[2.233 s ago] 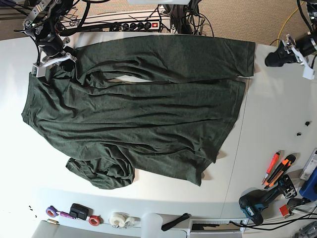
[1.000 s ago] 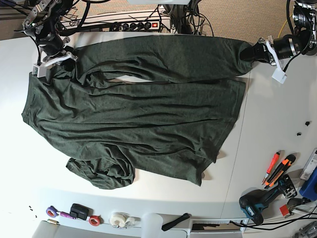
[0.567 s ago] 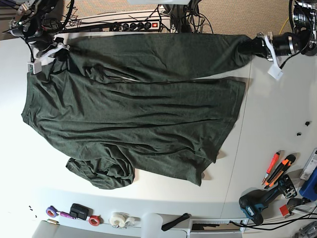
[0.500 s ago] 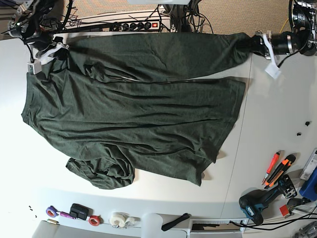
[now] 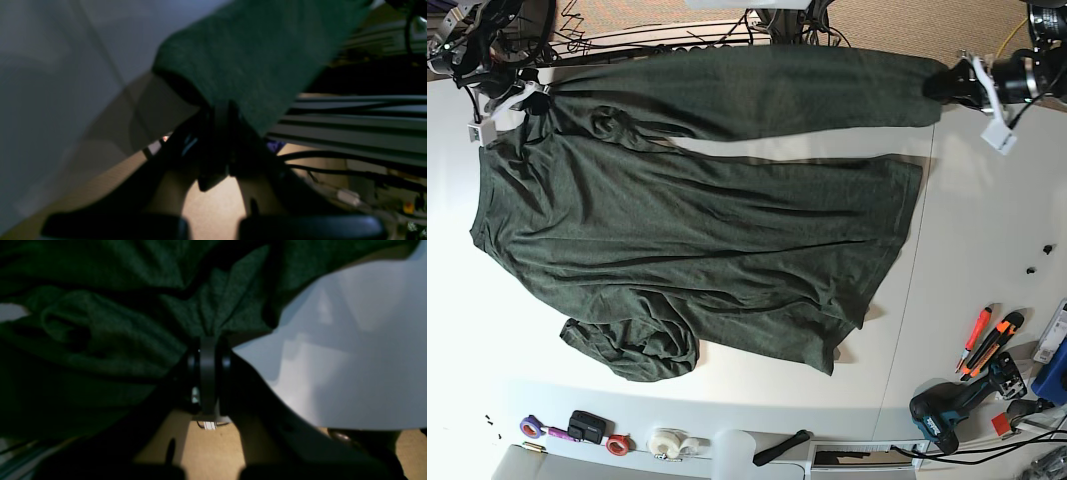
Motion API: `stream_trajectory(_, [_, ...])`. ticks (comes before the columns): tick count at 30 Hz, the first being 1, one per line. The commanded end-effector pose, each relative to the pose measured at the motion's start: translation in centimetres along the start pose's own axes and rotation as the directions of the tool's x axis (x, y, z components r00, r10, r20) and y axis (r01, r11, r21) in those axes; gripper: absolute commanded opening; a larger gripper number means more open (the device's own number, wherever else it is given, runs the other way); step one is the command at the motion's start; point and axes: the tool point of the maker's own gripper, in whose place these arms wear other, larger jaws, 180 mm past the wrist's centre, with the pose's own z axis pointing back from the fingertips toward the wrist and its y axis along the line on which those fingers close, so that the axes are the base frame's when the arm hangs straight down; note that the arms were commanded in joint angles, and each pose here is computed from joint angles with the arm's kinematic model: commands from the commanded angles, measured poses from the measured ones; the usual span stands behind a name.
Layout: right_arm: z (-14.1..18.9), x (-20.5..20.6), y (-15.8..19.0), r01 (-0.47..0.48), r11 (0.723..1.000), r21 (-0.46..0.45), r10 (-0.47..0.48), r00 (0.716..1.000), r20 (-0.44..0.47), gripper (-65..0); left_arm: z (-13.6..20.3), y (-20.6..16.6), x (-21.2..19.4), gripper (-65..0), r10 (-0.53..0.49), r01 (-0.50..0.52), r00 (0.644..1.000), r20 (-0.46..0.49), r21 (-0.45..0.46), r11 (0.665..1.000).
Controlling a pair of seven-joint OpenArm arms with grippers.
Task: Layout the t-shirt on the table in an organized manner, then fold the t-shirt properly
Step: 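Grasp the green shirt's edge corners with both grippers and lift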
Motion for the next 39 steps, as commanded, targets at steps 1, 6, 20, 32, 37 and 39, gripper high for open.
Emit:
stream_trajectory(1, [0.9, 1.2, -0.2, -0.032, 0.999, 0.007, 0.032, 0.998, 0.046, -65.0, 1.0, -0.1, 0.9, -65.0, -0.016, 0.016, 0.999, 0.027, 0.009, 1.0])
stream_trajectory(6, [2.5, 1.7, -0.5, -0.002, 0.999, 0.041, -0.003, 0.993, 0.122, -65.0, 2.4, 0.1, 1.1, -65.0, 0.005, -0.007, 0.998, 0.068, 0.023, 1.0])
stream_trajectory(20, [6.0, 0.9, -1.4, 0.052, 0.994, 0.093, -0.071, 0.975, 0.212, -65.0, 3.0, 0.1, 1.1, -65.0, 0.01, -0.012, 0.997, 0.072, 0.022, 1.0])
stream_trajectory(32, [6.6, -0.4, -1.3, 0.048, 0.993, 0.105, -0.067, 0.98, 0.187, -65.0, 5.8, 1.8, 2.1, -65.0, 0.0, -0.013, 0.993, 0.118, 0.112, 0.994])
stream_trajectory(37, [6.6, -0.8, -1.4, 0.05, 0.994, 0.102, -0.068, 0.982, 0.177, -65.0, 6.5, 2.2, 1.5, -65.0, 0.002, -0.014, 0.996, 0.089, 0.136, 0.991])
stream_trajectory(39, [6.6, -0.8, -1.4, 0.05, 0.994, 0.102, -0.068, 0.982, 0.177, -65.0, 6.5, 2.2, 1.5, -65.0, 0.001, -0.013, 0.996, 0.088, 0.136, 0.991])
